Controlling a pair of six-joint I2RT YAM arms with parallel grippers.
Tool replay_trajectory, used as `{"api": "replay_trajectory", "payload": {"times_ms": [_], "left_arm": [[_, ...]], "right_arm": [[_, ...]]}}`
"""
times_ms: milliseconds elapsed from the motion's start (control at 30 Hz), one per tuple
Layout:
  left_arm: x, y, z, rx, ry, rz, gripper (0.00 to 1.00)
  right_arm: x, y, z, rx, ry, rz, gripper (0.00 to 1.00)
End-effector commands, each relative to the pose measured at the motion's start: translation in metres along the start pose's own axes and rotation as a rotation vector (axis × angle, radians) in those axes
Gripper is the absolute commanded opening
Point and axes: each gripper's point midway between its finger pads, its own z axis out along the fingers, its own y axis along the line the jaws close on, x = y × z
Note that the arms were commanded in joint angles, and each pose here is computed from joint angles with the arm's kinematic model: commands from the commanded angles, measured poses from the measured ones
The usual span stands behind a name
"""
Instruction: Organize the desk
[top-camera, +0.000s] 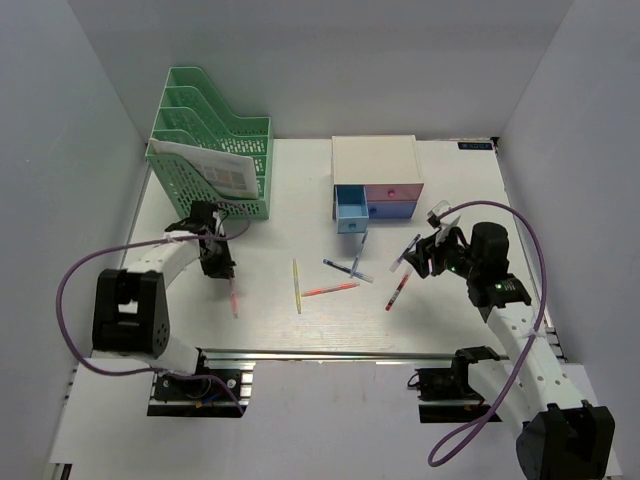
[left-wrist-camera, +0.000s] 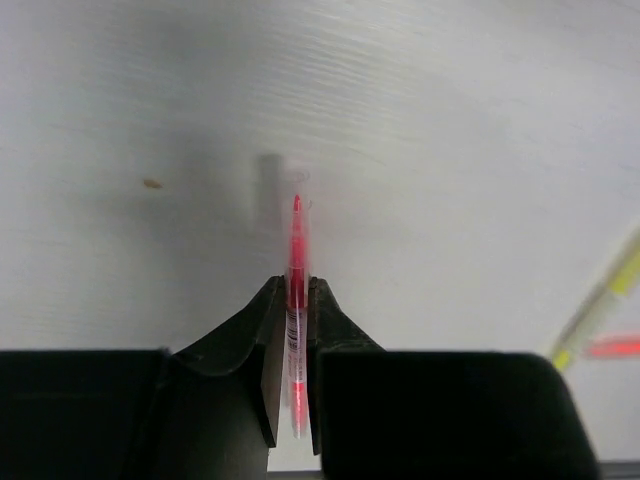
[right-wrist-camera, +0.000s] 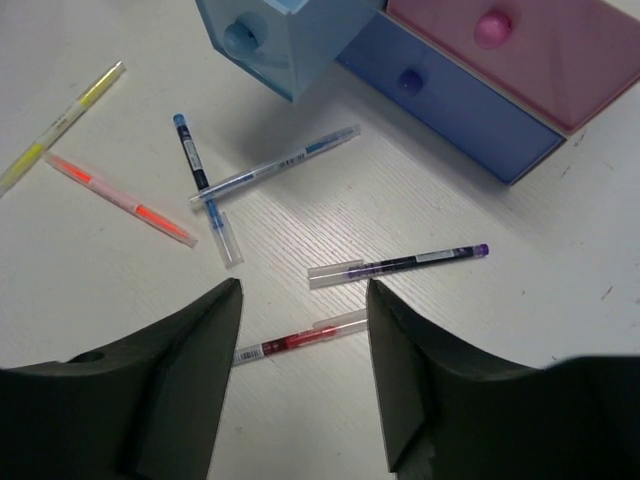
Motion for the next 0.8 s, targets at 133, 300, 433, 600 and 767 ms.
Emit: {"api": "replay_trajectory", "payload": {"times_ms": [133,300,433,600,767], "left_arm": [[-0.001,-0.078,-0.077,0.44,-0.162,0.089,0.0],[0.004,-0.122,-0.137,0.693,-0.25,0.187,0.0],[0.002,-0.163,-0.183,0.872,-0.271,0.258,0.0],[-0.021,-0.209,-0.219,0.994,-0.301,0.321,0.0],[-0.039,-0.261,-0.231,1.043,-0.339,0.355,0.0]], "right_arm": [[-0.001,-0.012,-0.001,0.044,-0.028,-0.026,0.73],[0.001,-0.017,-0.001,0.053,-0.031,-0.013,0.39],[0.001,-0.027,-0.005,0.086,-0.041,-0.007,0.04],[0.001,-0.036,-0.009,0.125,-0.052,0.006,0.04],[-0.001,-0.037,-0.011,0.131,-0.064,0.01,0.05]]}}
